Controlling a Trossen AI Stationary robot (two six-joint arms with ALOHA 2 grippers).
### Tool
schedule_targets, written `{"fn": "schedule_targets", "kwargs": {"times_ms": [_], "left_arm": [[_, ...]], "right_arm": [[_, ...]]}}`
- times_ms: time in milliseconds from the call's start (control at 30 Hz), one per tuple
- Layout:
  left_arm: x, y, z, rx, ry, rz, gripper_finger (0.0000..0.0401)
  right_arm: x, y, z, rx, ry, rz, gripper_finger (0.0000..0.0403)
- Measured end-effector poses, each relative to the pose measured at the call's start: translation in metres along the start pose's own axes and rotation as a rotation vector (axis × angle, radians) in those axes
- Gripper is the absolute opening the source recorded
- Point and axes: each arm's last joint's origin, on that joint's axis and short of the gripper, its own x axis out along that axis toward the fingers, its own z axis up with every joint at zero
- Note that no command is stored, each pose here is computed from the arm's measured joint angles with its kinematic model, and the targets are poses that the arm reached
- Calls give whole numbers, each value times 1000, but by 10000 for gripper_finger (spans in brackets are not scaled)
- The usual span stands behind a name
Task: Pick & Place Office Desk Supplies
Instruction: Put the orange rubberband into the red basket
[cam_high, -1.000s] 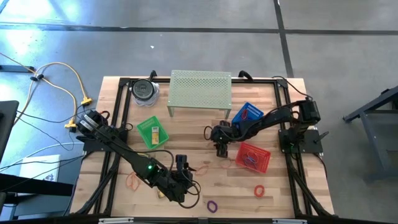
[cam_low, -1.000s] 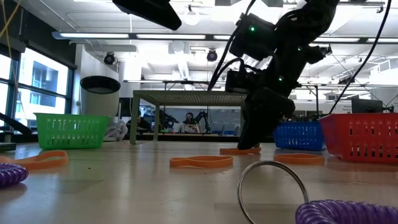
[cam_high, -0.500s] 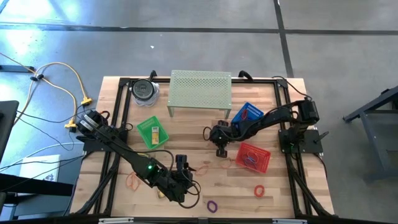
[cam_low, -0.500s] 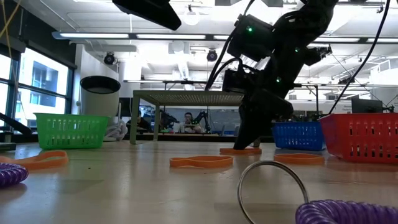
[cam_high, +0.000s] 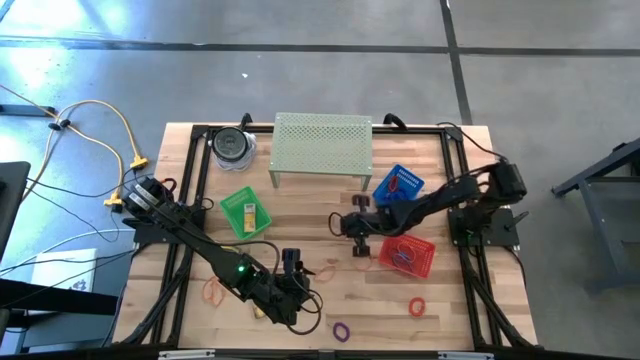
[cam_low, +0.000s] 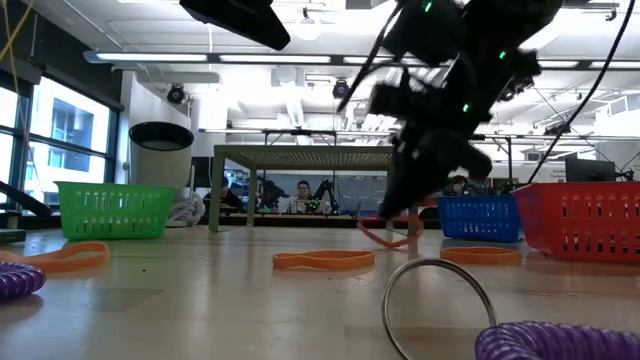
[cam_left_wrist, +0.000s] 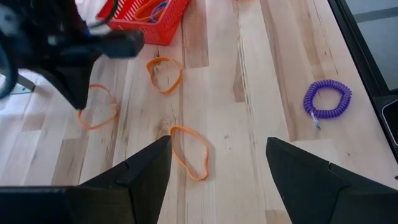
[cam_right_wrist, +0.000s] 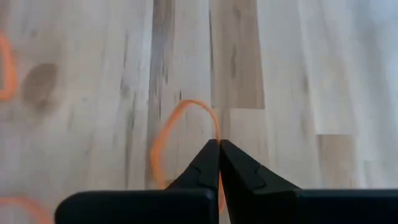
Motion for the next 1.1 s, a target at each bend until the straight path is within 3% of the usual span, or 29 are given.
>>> {"fn": "schedule_targets", "kwargs": {"times_ms": [267,633,833,1100], "left_arm": [[0,0,0,-5,3,1,252],[-2,-3,-2,-5,6,-6,252],[-3,-5,-2,-4,6,-9,252],[-3,-5,-2,-11,5,-9,252]], "right_arm": [[-43,20,17,-51,-24,-37,2],[-122,71,37,-120,-54,-106,2],[-155,96,16,-90,18,-186,2],[-178,109,-17,25,123,-250,2]]}}
